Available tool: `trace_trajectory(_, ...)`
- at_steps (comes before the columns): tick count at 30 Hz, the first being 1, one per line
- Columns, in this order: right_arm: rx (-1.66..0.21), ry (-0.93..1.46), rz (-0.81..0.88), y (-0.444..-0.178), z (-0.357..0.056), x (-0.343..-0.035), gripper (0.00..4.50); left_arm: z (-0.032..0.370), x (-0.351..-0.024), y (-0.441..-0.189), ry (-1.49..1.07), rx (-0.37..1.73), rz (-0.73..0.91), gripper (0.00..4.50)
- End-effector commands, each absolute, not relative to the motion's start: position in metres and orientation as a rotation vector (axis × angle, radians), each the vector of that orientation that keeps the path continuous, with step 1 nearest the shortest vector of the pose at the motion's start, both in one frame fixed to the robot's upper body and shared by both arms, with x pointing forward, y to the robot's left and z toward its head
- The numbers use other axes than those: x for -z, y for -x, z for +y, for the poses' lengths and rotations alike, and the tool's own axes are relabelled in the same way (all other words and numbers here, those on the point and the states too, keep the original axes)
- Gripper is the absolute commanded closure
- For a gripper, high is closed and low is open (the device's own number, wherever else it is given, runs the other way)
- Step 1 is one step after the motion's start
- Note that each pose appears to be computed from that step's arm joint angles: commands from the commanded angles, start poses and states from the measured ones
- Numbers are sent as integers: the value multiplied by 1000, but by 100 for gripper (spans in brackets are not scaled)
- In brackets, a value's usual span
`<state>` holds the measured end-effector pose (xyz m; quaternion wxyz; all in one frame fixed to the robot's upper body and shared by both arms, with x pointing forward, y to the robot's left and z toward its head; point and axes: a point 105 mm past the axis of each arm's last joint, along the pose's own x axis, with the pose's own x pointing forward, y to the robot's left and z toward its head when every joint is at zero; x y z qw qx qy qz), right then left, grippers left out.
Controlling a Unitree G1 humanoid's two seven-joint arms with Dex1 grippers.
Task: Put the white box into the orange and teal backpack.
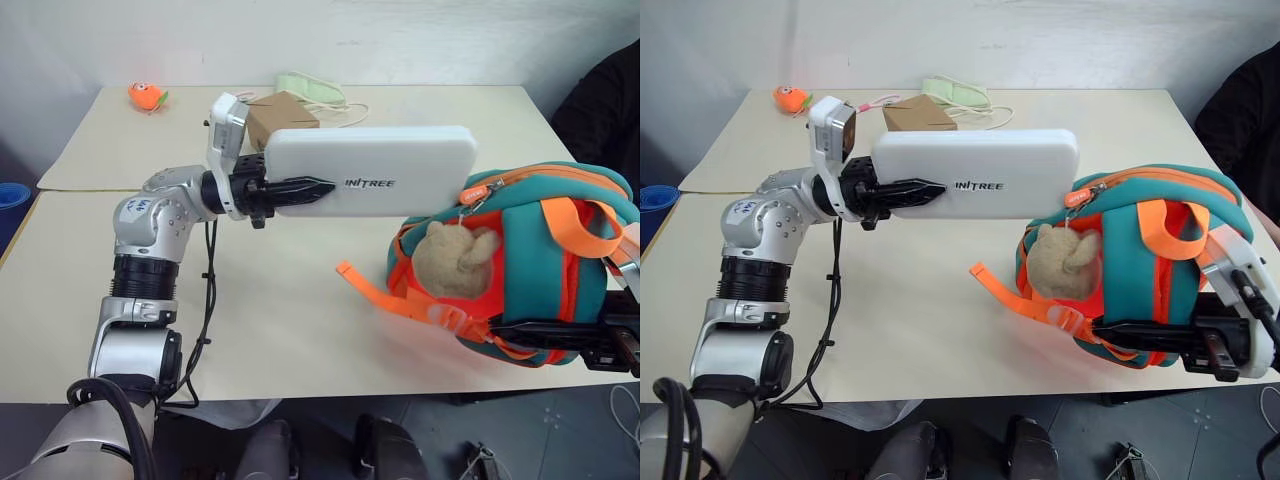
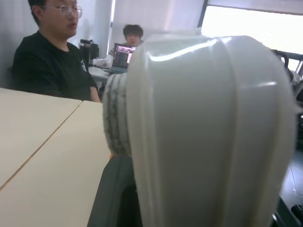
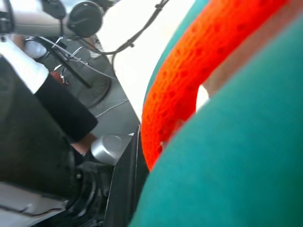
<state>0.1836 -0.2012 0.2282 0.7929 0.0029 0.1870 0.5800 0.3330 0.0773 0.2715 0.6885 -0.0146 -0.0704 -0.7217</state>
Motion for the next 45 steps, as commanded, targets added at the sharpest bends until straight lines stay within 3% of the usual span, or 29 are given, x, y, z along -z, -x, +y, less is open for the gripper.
trace_trajectory(1, -1272, 32, 386, -179, -196, -236, 447, 70, -270, -333, -105, 1628, -197, 331)
trace_trajectory(11, -1257, 45, 356, -188, -195, -237, 447, 48, -245, -336, -469, 1712, -184, 331)
trace_trajectory(16, -1264, 49, 330, -194, -190, -237, 447, -20, -255, -328, -433, 1741, -258, 331)
trace_trajectory(20, -1265, 44, 311, -198, -186, -234, 447, -82, -244, -317, -407, 1705, -261, 331)
trace_trajectory(23, -1260, 40, 298, -200, -182, -233, 450, -109, -239, -310, -401, 1676, -254, 236)
trace_trajectory(26, -1253, 31, 292, -201, -181, -232, 450, -98, -242, -314, -397, 1641, -257, 148)
trace_trajectory(31, -1226, 4, 288, -200, -182, -228, 450, -25, -260, -326, -271, 1577, -250, 2)
trace_trajectory(37, -1213, -15, 278, -199, -180, -224, 450, 34, -285, -302, -35, 1712, -173, 2)
trace_trajectory(41, -1210, -24, 275, -199, -179, -223, 450, 23, -290, -286, -21, 1761, -173, 2)
trace_trajectory(45, -1211, -26, 273, -199, -178, -223, 450, -2, -276, -278, -98, 1790, -140, 2)
